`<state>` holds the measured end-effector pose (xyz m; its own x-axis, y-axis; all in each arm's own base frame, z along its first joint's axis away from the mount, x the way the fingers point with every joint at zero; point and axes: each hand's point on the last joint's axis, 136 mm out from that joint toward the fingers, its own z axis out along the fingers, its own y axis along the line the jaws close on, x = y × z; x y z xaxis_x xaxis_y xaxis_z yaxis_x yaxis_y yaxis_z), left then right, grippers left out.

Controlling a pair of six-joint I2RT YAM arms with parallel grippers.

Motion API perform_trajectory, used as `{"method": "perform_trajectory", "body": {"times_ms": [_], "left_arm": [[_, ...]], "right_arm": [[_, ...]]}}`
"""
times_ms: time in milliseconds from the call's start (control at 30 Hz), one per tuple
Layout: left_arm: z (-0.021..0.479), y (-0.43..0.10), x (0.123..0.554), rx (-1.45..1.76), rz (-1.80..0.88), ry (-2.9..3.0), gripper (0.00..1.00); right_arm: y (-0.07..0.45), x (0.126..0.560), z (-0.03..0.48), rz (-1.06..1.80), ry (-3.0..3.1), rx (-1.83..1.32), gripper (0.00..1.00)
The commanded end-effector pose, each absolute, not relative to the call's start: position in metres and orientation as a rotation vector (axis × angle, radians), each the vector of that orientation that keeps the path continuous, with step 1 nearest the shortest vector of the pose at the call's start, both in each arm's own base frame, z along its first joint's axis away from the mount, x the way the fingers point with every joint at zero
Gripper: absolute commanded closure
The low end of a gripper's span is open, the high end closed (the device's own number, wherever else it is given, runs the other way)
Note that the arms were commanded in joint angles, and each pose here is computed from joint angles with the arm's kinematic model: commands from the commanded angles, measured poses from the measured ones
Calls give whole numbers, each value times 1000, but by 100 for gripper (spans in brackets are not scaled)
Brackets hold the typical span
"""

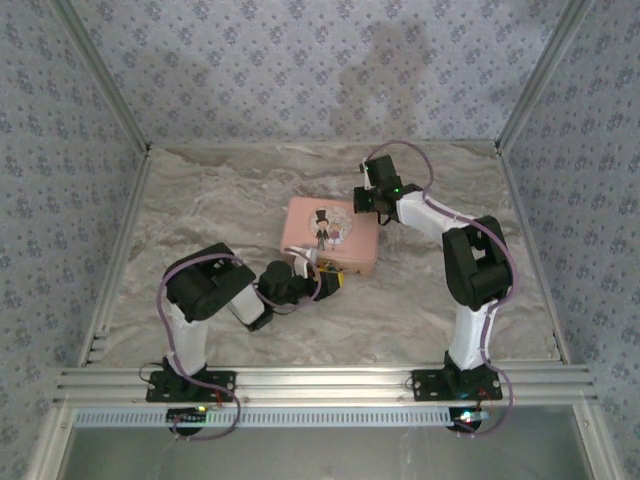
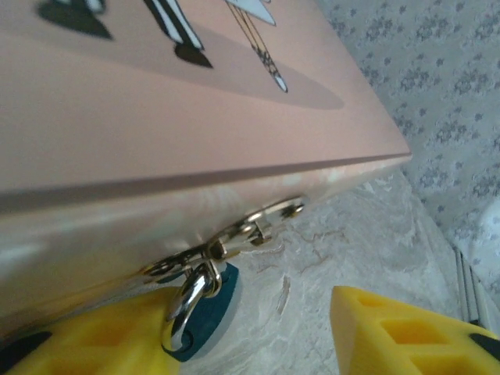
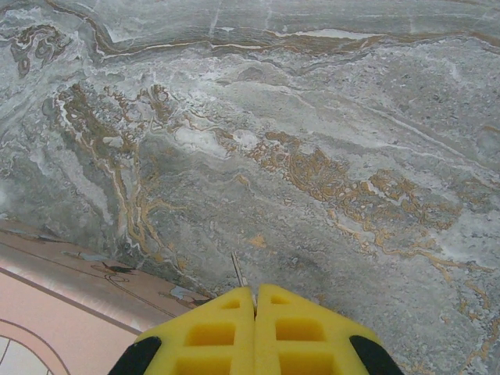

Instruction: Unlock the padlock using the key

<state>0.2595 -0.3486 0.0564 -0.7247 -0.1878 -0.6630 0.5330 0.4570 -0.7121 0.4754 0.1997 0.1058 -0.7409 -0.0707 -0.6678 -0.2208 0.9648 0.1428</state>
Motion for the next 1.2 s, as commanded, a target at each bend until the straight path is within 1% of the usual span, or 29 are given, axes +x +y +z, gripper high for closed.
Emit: {"method": "perform_trajectory", "body": {"times_ms": [0, 133, 167, 267, 300, 367, 567, 667, 767, 967, 1067, 1167], "left_arm": [[68, -353, 267, 272, -1361, 1958, 52], [69, -349, 268, 265, -1371, 1968, 59], [69, -348, 268, 263, -1373, 1970, 62], [66, -343, 267, 246, -1374, 1981, 64], [66, -342, 266, 246, -1377, 1982, 67], [64, -341, 265, 246, -1373, 1996, 68], [61, -342, 265, 249, -1379, 2017, 81], [59, -340, 266, 242, -1376, 2027, 82], [57, -338, 266, 238, -1381, 2041, 89], [54, -335, 261, 235, -1407, 2109, 95], [54, -336, 256, 259, -1393, 2180, 98], [55, -335, 252, 282, -1365, 2243, 99]], "right_arm": [[204, 452, 91, 299, 2489, -237, 100], [204, 452, 91, 302, 2488, -234, 100], [204, 452, 91, 301, 2489, -234, 100], [204, 451, 90, 302, 2490, -235, 100], [203, 451, 89, 300, 2490, -233, 100], [203, 451, 89, 302, 2490, -232, 100], [203, 451, 91, 306, 2486, -230, 100], [203, 451, 91, 304, 2485, -231, 100], [202, 451, 92, 303, 2483, -230, 100], [198, 451, 99, 315, 2470, -228, 100], [190, 455, 107, 326, 2455, -208, 100], [177, 462, 119, 336, 2434, -164, 100]]}}
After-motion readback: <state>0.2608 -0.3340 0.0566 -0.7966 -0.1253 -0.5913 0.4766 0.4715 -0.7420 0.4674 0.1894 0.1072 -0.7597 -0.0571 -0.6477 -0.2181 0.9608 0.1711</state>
